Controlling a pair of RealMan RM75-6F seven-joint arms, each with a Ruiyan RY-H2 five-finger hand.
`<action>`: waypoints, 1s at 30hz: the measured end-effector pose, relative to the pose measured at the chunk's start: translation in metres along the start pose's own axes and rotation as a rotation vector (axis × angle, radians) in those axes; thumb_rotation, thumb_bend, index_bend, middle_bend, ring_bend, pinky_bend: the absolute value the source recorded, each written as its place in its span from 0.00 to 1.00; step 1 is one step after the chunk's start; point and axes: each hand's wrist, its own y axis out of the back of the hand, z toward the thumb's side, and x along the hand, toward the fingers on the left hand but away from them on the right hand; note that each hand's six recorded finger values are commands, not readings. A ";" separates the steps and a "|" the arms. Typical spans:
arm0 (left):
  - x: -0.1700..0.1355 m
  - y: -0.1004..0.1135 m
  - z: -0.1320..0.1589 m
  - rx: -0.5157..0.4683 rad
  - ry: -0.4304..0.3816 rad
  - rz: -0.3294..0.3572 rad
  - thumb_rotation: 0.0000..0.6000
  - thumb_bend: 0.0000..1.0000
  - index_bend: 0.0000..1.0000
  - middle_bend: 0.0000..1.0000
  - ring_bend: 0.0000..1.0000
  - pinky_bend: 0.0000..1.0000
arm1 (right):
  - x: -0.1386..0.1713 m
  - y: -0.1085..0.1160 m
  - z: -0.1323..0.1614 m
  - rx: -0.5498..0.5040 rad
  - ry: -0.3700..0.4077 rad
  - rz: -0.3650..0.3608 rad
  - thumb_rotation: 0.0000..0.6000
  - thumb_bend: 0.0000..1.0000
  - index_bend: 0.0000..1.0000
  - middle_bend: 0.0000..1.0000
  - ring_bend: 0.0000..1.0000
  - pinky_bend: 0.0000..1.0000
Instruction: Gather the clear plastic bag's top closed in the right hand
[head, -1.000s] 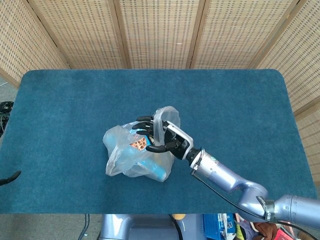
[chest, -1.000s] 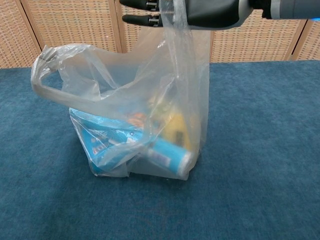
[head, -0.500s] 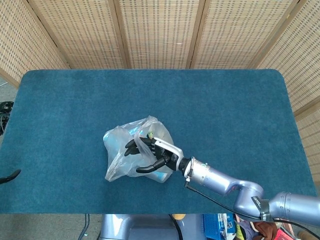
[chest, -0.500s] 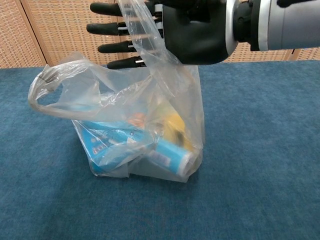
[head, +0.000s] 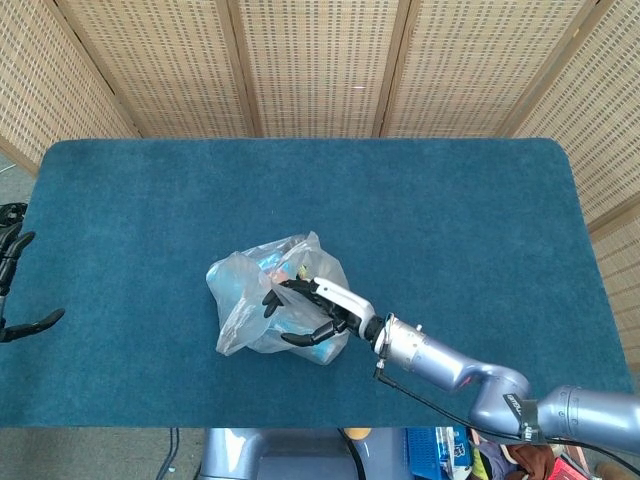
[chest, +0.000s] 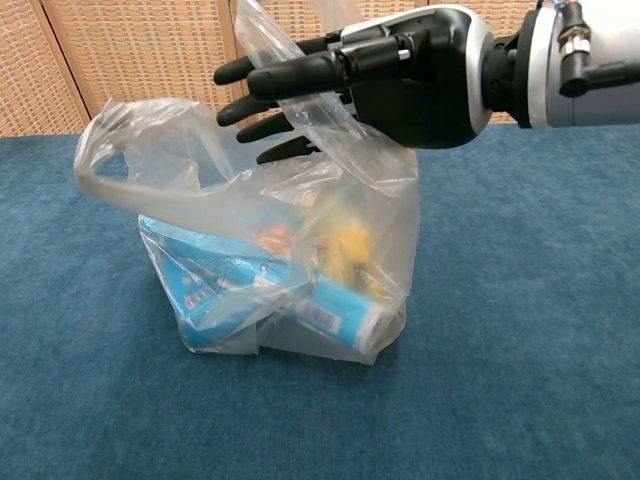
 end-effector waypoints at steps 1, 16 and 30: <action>0.004 -0.001 0.005 0.000 -0.029 -0.002 1.00 0.15 0.00 0.00 0.00 0.00 | 0.001 0.001 -0.001 0.008 0.000 -0.008 1.00 0.37 0.32 0.38 0.20 0.16; 0.060 -0.059 0.091 -0.090 -0.477 -0.036 1.00 0.15 0.08 0.00 0.00 0.00 | 0.010 0.004 -0.005 0.031 -0.018 -0.034 1.00 0.37 0.32 0.38 0.20 0.16; 0.079 -0.075 0.152 -0.140 -0.630 -0.006 1.00 0.15 0.12 0.00 0.00 0.00 | 0.002 0.002 -0.008 0.001 -0.026 -0.031 1.00 0.37 0.32 0.38 0.20 0.16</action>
